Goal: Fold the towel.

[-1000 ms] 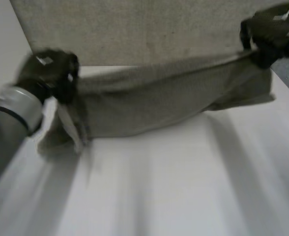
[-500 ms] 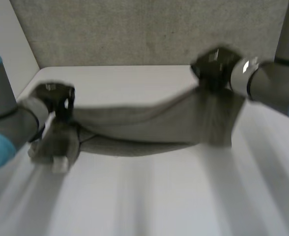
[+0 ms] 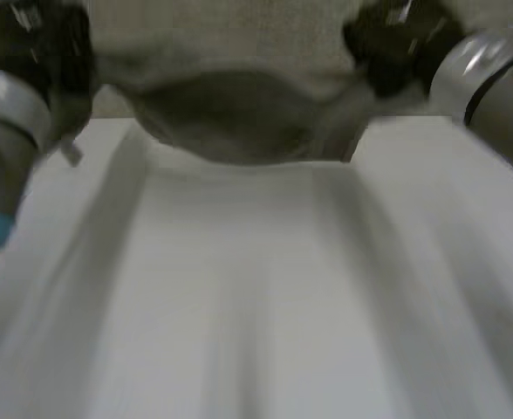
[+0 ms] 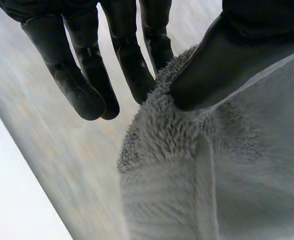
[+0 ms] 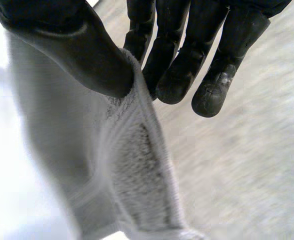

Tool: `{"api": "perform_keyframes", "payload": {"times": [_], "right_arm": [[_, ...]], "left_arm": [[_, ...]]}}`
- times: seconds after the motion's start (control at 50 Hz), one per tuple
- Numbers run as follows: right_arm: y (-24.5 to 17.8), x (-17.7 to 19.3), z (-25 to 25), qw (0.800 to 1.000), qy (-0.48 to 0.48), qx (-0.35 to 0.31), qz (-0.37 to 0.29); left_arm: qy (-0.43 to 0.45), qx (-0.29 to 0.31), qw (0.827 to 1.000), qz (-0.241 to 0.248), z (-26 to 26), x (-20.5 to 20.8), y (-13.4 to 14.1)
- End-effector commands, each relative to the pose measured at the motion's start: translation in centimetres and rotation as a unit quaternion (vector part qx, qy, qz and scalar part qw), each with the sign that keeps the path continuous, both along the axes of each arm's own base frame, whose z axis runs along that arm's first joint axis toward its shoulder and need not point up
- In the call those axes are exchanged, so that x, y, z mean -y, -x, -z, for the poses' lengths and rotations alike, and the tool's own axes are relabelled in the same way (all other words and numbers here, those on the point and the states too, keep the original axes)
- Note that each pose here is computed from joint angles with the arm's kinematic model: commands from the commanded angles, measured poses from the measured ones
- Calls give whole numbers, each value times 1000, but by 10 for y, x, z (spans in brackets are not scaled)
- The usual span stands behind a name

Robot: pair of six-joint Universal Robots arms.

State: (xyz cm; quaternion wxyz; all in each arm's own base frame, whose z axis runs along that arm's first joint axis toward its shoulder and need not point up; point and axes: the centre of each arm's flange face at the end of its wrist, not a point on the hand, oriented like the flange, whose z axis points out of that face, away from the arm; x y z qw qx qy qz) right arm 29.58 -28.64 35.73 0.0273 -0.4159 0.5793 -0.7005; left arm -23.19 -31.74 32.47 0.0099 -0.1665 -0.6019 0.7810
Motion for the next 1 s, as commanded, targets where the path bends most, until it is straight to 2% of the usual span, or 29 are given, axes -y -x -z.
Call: {"api": "perform_keyframes", "payload": {"times": [0.02,0.04,0.08,0.1,0.16,0.24,0.28,0.5,0.68,1.0], "right_arm": [[4,-8,73,990,-75,-117,-8],[6,-11,91,986,-101,-130,-10],[8,-14,105,983,-122,-140,-12],[11,-18,116,979,-139,-147,-12],[15,-28,132,973,-167,-158,-16],[19,-35,137,972,-174,-157,-14],[22,-40,131,975,-165,-151,-12],[34,-41,131,980,-151,-129,9],[41,-21,154,976,-185,-103,54],[37,-24,161,973,-212,-77,52]], "left_arm": [[-139,117,983,20,113,-35,-7],[-139,117,983,20,113,-35,-7],[-165,182,969,29,150,-46,-14],[-165,182,969,29,150,-46,-14],[-167,241,955,36,171,-56,-17],[-163,297,940,36,181,-65,-22],[-161,306,938,39,182,-68,-22],[-145,303,941,32,181,-55,-20],[-170,307,936,36,198,-57,-21],[-198,305,931,13,215,-62,-39]]}}
